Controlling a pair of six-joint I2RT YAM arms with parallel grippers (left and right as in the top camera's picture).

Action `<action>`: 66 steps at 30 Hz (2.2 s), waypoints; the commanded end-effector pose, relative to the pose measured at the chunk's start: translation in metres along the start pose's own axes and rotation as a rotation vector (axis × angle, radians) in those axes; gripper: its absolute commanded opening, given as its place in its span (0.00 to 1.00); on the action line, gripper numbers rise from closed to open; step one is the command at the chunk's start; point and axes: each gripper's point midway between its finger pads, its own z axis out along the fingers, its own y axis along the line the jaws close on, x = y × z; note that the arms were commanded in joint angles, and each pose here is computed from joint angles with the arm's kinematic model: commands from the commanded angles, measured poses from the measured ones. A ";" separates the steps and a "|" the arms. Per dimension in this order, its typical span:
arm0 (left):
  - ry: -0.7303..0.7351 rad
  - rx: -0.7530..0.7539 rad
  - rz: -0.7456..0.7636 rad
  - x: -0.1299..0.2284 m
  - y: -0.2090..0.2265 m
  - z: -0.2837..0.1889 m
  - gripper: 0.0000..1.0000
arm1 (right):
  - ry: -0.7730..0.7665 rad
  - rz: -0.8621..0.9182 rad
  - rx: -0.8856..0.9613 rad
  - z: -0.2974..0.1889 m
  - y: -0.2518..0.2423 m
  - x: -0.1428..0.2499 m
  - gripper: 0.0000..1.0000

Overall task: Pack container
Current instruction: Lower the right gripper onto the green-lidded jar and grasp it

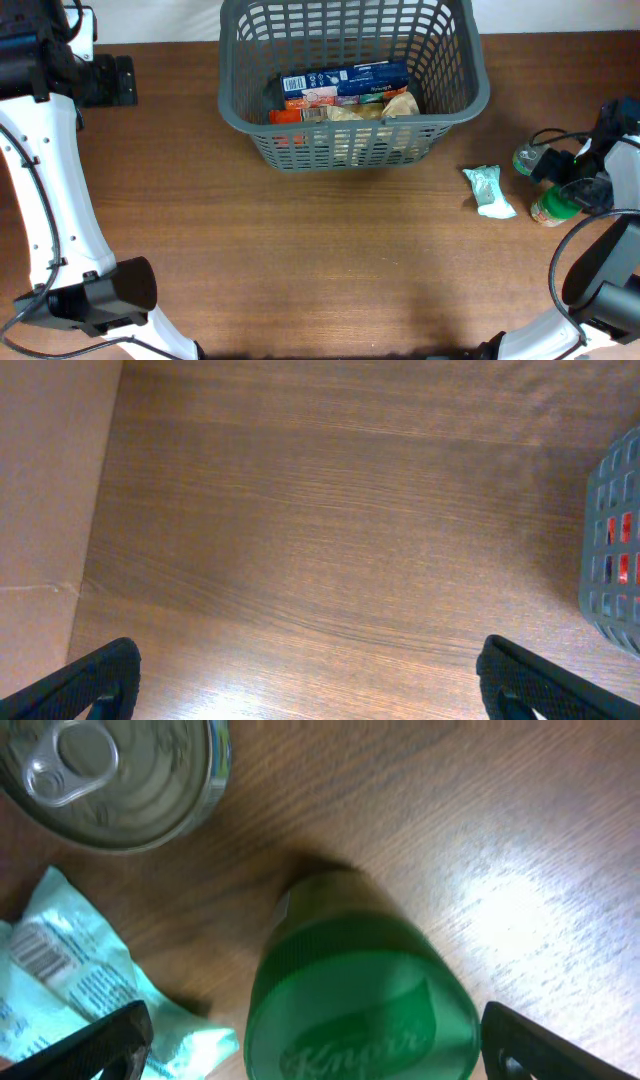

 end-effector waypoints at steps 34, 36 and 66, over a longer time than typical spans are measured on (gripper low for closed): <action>-0.002 0.004 -0.015 0.001 0.001 -0.002 0.99 | 0.079 0.113 0.066 0.047 -0.021 0.023 1.00; -0.002 0.004 -0.015 0.001 0.001 -0.002 0.99 | 0.075 0.114 0.060 0.049 -0.020 0.023 0.99; -0.002 0.004 -0.015 0.001 0.001 -0.002 0.99 | 0.038 0.121 -0.015 0.050 -0.007 0.012 0.70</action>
